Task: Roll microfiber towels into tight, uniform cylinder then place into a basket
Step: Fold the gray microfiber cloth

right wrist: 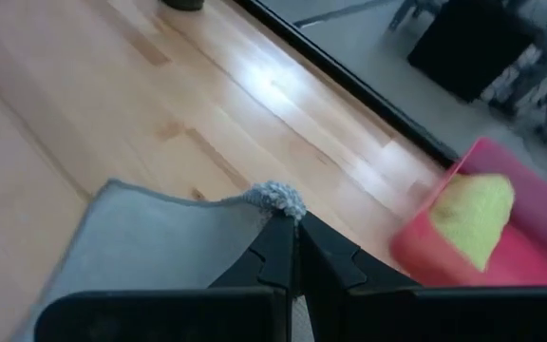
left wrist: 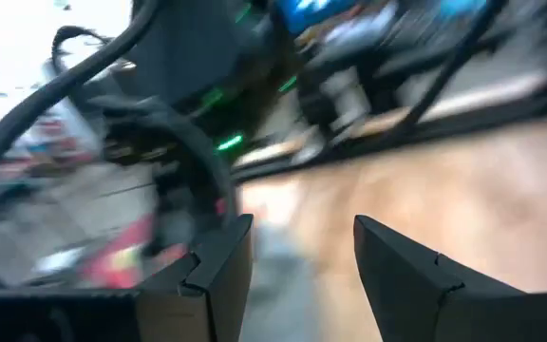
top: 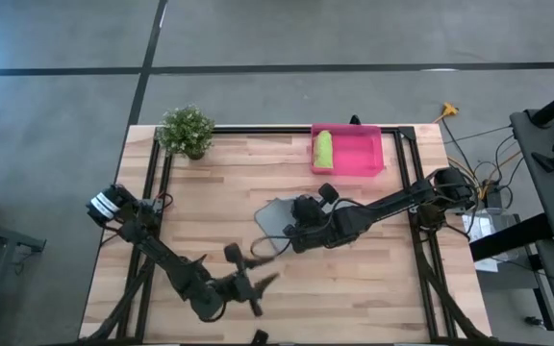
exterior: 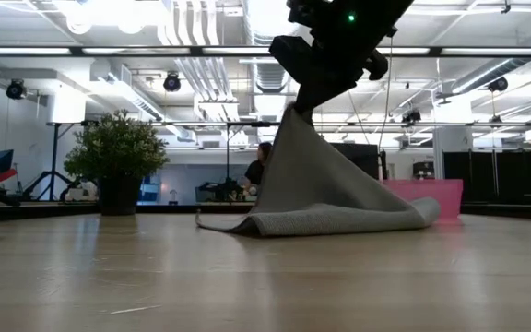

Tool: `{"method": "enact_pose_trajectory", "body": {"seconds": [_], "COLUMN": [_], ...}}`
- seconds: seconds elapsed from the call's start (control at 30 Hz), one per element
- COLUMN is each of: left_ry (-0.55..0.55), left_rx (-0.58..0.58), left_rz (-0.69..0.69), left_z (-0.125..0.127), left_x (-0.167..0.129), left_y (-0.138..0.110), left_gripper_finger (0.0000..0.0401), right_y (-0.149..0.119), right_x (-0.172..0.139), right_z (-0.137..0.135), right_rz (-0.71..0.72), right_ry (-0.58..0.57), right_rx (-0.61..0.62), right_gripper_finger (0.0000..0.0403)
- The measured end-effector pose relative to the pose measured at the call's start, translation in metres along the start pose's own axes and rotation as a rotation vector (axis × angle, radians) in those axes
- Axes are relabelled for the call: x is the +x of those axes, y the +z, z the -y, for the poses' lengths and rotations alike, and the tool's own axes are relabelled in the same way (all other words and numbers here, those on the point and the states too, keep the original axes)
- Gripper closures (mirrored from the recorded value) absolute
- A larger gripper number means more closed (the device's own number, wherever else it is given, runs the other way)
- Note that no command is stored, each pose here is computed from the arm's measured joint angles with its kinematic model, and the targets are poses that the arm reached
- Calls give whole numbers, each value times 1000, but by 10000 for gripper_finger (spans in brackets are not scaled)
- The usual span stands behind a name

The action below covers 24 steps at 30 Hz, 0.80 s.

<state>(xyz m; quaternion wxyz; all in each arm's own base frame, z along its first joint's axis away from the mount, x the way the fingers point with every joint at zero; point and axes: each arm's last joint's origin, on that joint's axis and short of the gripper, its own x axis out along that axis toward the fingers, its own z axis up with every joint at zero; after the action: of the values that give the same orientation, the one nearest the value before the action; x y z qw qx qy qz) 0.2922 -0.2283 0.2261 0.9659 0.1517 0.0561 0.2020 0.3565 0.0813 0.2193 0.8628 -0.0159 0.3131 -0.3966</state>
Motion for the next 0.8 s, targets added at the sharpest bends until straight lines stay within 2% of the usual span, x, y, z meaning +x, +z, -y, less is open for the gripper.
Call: {"method": "enact_pose_trajectory", "body": {"seconds": [0.07,0.13,0.23,0.3,0.4,0.53,0.6,0.67,0.8], "left_ry": [49,47,57,68,71,2,-58,-110,-146], "left_rx": [101,193,208,148,-5,-273,-364,-404,-427], "left_rz": [-46,-93,-171,-206,-207,-210,-206,-211,-235], "left_z": [-5,-14,-36,-54,-84,-121,-132,-138,-142], "left_x": [1,1,-6,-16,-34,-41,-39,-35,-24], "left_y": [-4,-12,-36,-57,-83,-108,-117,-124,-132], "left_gripper_finger": [233,233,233,233,233,233,233,231,214], "right_y": [0,1,5,9,14,23,27,28,29], "right_x": [0,-1,-10,-20,-34,-53,-61,-67,-79], "right_z": [-1,0,0,1,4,12,14,14,10], "right_rz": [3,6,40,67,99,154,192,216,266], "right_ry": [3,6,19,35,65,81,81,87,96], "right_rx": [-36,-69,-66,-52,-27,20,51,46,-2], "right_gripper_finger": [394,394,394,394,394,394,394,394,394]}}
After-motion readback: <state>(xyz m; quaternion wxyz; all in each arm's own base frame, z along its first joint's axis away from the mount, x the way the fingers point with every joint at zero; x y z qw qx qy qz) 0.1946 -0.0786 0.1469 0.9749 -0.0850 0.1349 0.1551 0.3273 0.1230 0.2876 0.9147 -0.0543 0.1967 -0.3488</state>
